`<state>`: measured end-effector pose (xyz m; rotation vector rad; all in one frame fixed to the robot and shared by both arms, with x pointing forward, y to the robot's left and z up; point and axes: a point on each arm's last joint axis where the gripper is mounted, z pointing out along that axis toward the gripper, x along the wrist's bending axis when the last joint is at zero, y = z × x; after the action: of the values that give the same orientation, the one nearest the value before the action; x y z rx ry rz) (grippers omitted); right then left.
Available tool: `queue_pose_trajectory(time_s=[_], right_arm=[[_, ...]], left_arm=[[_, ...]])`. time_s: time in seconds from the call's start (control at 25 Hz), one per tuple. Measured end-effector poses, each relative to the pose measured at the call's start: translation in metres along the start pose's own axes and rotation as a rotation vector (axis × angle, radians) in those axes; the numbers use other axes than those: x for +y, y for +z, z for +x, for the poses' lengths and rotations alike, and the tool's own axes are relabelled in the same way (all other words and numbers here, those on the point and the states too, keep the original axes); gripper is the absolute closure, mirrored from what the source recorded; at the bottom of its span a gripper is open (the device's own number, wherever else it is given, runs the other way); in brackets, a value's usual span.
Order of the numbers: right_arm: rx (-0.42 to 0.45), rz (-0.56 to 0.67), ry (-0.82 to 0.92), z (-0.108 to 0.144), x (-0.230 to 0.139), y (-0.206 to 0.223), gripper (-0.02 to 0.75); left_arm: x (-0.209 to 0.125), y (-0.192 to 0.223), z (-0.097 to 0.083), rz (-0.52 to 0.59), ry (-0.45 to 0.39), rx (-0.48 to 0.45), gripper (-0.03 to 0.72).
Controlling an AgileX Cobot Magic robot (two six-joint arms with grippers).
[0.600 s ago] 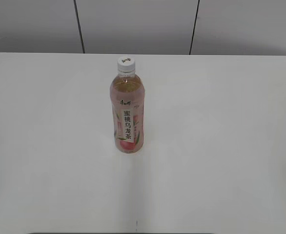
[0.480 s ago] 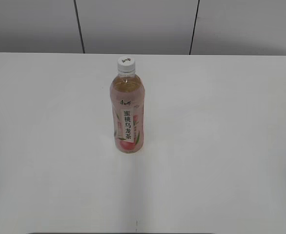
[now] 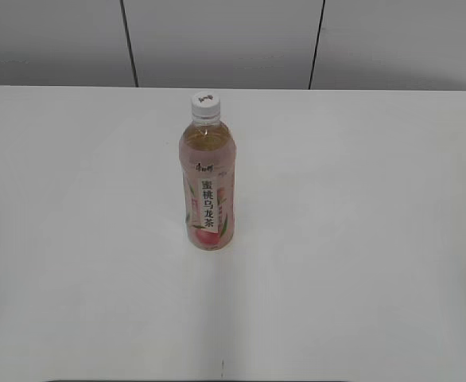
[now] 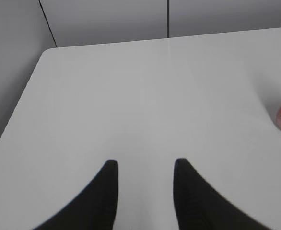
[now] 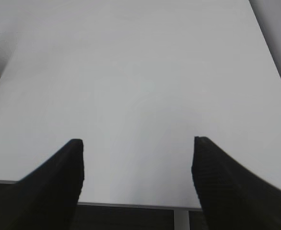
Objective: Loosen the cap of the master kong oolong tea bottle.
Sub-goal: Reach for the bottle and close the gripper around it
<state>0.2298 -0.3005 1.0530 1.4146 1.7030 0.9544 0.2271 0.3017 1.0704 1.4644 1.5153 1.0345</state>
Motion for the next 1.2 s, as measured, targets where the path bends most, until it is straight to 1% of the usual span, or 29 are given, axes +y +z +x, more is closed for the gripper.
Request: queue_pose_trajectory(time_s=[0.36,0.48,0.64,0.76,0.84,1.08,1.2], right_arm=[[0.0,0.0,0.0,0.0,0.0,0.0,0.204],[0.0,0.0,0.0,0.0,0.0,0.0,0.204],[0.0,0.005,0.0,0.0,0.001,0.001,0.204],[0.003,0.045,0.0,0.0,0.004,0.006,0.204],[0.005,0.068,-0.001,0.0,0.005,0.009,0.204],[0.005,0.074,-0.001,0.0,0.006,0.01,0.204],[0.005,0.074,-0.001,0.0,0.006,0.01,0.204]], left_arm=[[0.0,0.0,-0.001,0.0,-0.005,-0.008,0.446],[0.001,0.0,-0.005,-0.003,-0.033,-0.056,0.446],[0.006,0.008,-0.012,0.041,0.008,-0.136,0.446],[0.012,0.013,-0.014,0.051,0.014,-0.162,0.446],[0.016,0.012,-0.015,0.018,0.014,-0.165,0.445],[0.032,0.011,-0.019,-0.159,-0.022,-0.213,0.441],[0.028,0.023,-0.02,-0.213,0.016,-0.22,0.44]])
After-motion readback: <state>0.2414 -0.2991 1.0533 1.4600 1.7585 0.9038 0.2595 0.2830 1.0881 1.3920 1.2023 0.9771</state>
